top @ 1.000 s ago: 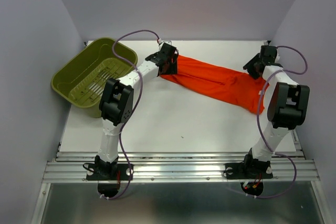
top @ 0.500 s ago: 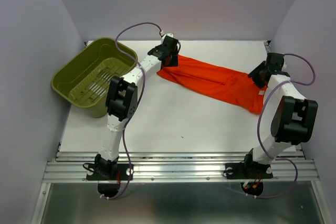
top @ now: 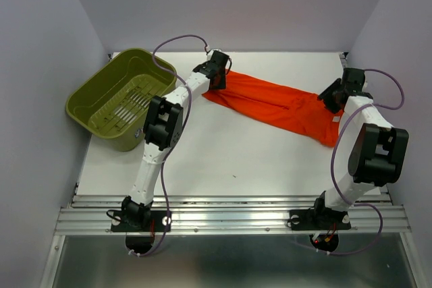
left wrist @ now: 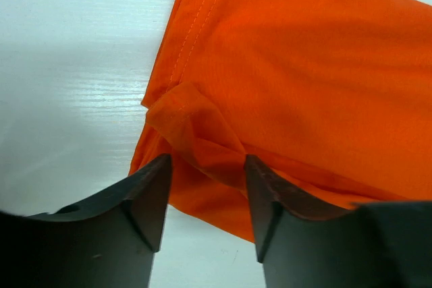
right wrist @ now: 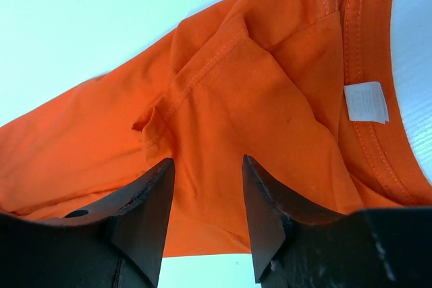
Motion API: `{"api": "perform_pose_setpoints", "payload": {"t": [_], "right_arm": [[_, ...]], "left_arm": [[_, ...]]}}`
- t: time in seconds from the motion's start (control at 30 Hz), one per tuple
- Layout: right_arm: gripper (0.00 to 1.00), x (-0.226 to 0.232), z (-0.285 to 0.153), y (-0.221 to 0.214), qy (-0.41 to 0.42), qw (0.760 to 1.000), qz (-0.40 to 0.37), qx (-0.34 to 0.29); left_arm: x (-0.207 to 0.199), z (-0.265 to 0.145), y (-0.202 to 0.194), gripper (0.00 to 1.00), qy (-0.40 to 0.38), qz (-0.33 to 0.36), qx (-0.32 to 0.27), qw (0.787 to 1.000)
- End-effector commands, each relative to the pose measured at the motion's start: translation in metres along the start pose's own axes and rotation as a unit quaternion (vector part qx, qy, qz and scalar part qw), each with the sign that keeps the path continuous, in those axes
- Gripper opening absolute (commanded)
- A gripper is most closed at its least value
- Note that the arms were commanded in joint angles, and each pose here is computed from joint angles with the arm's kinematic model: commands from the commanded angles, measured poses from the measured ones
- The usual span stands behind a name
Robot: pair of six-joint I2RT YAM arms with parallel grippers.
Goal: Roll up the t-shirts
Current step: Fold the T-shirt at the center of the board.
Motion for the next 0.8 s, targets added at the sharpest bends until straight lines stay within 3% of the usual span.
{"api": "perform_pose_setpoints", "payload": {"t": [0.0,0.17,0.2,0.57,0.77], "right_arm": [[0.50,0.005,-0.004,0.003,0.011,1.000,-0.007,-0.004],[0.50,0.004,-0.004,0.002,0.011,1.000,-0.007,-0.004],[0.50,0.004,-0.004,0.002,0.012,1.000,-0.006,-0.004],[0.50,0.005,-0.003,-0.004,0.019,1.000,-0.004,0.011],[0.50,0.002,-0.002,-0.007,0.016,1.000,-0.004,0.015]], "left_arm": [[0.005,-0.007,0.019,0.56,0.010,-0.013,-0.025,1.000],[0.003,-0.011,0.028,0.14,0.006,-0.015,-0.039,0.999],[0.004,-0.011,0.029,0.00,0.006,-0.015,-0.040,0.999],[-0.001,-0.027,0.057,0.00,-0.015,-0.037,-0.072,0.997],[-0.005,-0.005,0.055,0.00,-0.016,-0.061,-0.064,0.996]]}}
Point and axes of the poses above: each gripper's point midway between its finger pads, its own z axis out along the fingers, its own x axis along the line the jaws close on, y = z × x, the point moved 3 cm from there along -z, back along the fingers, and after that the axes turned 9 degrees about z, right-handed, at the moved point
